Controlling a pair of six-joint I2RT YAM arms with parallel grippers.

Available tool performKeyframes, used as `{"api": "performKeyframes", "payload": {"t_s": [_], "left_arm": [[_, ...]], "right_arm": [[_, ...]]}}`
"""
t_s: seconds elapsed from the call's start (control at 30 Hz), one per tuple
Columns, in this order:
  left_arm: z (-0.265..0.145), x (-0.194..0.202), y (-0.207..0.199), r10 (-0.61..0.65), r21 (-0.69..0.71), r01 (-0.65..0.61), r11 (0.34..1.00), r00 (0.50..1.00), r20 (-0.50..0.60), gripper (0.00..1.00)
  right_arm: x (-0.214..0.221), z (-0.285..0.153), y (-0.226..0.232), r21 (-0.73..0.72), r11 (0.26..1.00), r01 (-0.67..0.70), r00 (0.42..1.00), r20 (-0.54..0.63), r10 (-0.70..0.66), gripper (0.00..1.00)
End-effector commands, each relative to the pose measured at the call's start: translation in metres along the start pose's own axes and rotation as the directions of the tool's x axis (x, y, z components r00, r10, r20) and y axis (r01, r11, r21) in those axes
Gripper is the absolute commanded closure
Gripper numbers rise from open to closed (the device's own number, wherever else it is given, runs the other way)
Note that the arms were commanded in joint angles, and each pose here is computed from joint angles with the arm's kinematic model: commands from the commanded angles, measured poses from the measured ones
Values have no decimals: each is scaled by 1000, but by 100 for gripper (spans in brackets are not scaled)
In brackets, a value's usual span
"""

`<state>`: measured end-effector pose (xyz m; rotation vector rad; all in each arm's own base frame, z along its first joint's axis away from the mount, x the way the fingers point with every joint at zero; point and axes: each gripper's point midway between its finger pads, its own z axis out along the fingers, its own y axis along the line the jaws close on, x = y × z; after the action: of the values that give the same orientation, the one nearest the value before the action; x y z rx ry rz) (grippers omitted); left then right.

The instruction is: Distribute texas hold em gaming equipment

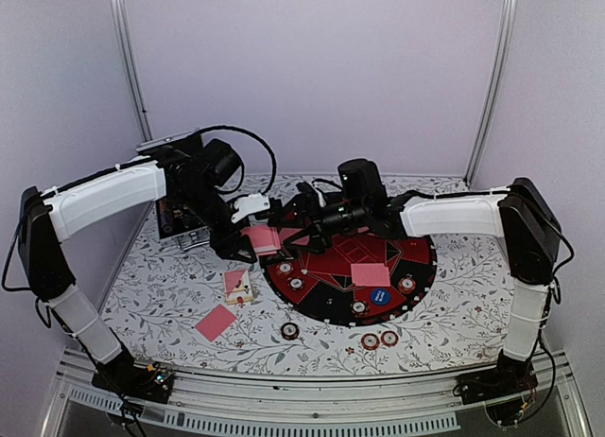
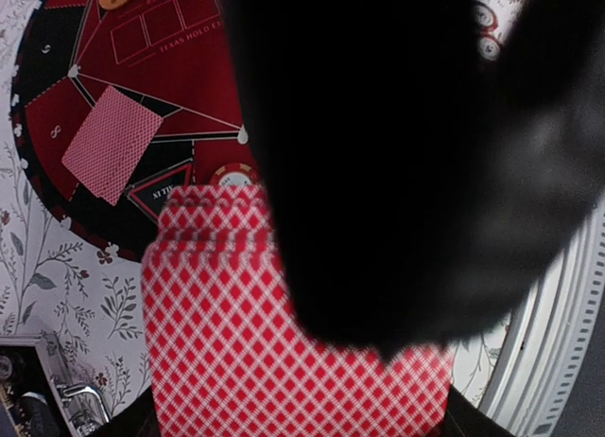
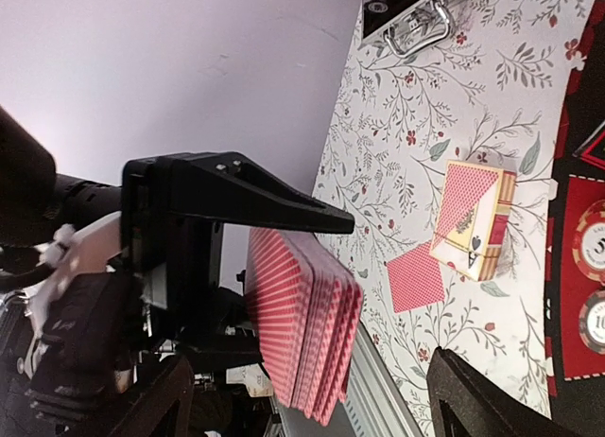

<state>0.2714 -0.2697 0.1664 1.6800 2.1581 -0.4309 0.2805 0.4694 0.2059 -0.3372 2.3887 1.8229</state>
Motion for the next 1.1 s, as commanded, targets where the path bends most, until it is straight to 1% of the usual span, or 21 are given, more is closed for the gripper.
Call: {"api": "performKeyframes", "payload": {"t_s": [0.0,0.17,0.27,0.47,0.67,0.8,0.93,1.07], "left_arm": [[-6,-11,1,15,-9,-15,1000,999,37,100],[-7,-12,1,20,-8,-20,1000,999,43,100],[-6,-13,1,20,-6,-19,1000,999,43,100],[-6,-12,1,20,-3,-20,1000,999,42,100],[-7,-12,1,21,-9,-21,1000,999,41,100],[-9,-13,1,25,-13,-25,1000,999,46,100],[-10,-14,2,27,-17,-26,1000,998,48,100],[-11,-14,2,29,-20,-28,999,998,50,100]], "right_arm": [[8,31,0,-38,999,-22,998,-66,19,11],[13,48,-9,-41,998,-40,995,-93,36,10],[11,52,-1,-86,996,-37,995,-98,28,10],[14,65,-3,-120,990,-69,990,-128,53,9],[17,69,-16,-105,989,-105,986,-143,89,10],[17,67,-30,-85,988,-127,984,-139,115,12],[13,56,-46,-60,986,-154,983,-110,147,17],[7,44,-44,-65,986,-152,986,-82,147,23]]}}
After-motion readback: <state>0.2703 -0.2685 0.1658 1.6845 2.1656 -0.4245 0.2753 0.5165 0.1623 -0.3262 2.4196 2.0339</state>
